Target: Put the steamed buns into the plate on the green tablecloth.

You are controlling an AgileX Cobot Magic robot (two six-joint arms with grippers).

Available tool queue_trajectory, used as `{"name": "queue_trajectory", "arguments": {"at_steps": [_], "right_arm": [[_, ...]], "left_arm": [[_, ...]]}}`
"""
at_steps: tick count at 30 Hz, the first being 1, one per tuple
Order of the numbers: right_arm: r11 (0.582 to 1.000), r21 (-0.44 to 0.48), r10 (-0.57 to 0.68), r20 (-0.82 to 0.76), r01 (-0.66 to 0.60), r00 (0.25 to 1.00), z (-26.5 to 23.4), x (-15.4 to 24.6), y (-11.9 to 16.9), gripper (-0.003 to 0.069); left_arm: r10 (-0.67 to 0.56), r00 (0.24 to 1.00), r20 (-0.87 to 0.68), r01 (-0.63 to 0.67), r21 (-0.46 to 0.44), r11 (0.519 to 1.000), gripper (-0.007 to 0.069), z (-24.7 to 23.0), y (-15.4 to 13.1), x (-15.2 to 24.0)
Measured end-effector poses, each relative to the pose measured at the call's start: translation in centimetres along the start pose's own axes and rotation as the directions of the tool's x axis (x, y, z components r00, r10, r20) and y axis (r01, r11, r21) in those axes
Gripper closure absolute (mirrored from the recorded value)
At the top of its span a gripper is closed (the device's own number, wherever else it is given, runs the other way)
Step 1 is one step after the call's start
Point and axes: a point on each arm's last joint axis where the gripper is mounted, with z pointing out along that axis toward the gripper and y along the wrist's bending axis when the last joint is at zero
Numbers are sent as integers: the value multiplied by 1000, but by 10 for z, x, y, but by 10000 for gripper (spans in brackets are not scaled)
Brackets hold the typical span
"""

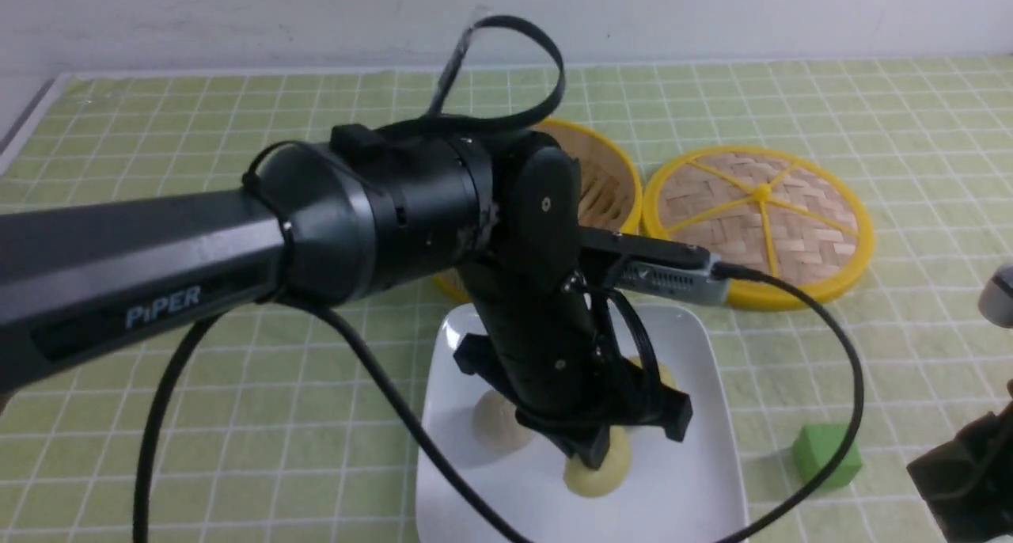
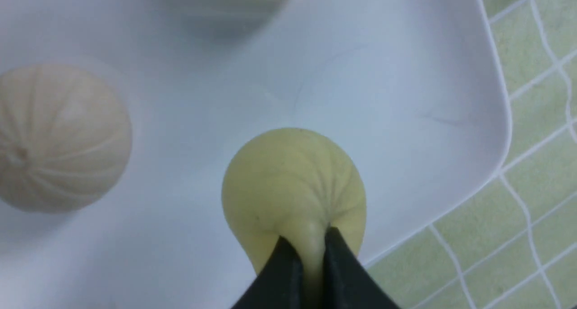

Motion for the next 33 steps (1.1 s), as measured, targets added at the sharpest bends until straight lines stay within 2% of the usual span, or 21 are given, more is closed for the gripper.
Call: {"name": "queue_trajectory", "arguments": {"at_steps": [4,8,9,11,14,16,20,24,29,30,31,33], "right_arm": [[1000,0,0,2,0,1000,-1,0,0,521],[1000,4,-13,35,13,999,-13,6,0,536],[1000,5,-14,35,14,999,-13,6,0,538],[999,21,-35,54,34,998,-28,13,-1,576],[999,25,-25,78,23,997,-44,19,0,615],[999,38,-9,136,4,991,-71,30,0,664],[998,59,-7,230,-7,973,-101,48,-2,675],[997,81,-20,385,-12,923,-128,79,-5,675],[998,41,8,639,-44,769,-118,117,-11,673],[998,39,9,645,-46,764,-118,118,-11,673],[999,23,18,704,-48,710,-107,120,-13,673],[999,15,16,745,-41,666,-88,121,-14,673]], "left_arm": [[-12,1000,9,12,-12,1000,550,14,1,-3],[-76,997,-12,75,-35,997,400,40,6,-5],[-79,997,-13,79,-35,996,382,41,6,-5],[-96,995,10,96,-33,995,267,36,4,-10],[-86,995,44,87,-27,996,179,26,1,-17],[-71,994,77,73,-22,997,106,11,-3,-25],[-55,994,97,57,-24,998,83,-2,-7,-32],[-8,990,139,17,-64,998,159,-25,-10,-41],[57,987,149,-31,-171,985,468,-43,-5,-47],[59,987,150,-33,-174,984,480,-44,-5,-47],[69,986,150,-40,-193,980,547,-44,-3,-47],[81,985,151,-47,-214,976,606,-45,-2,-48]]}}
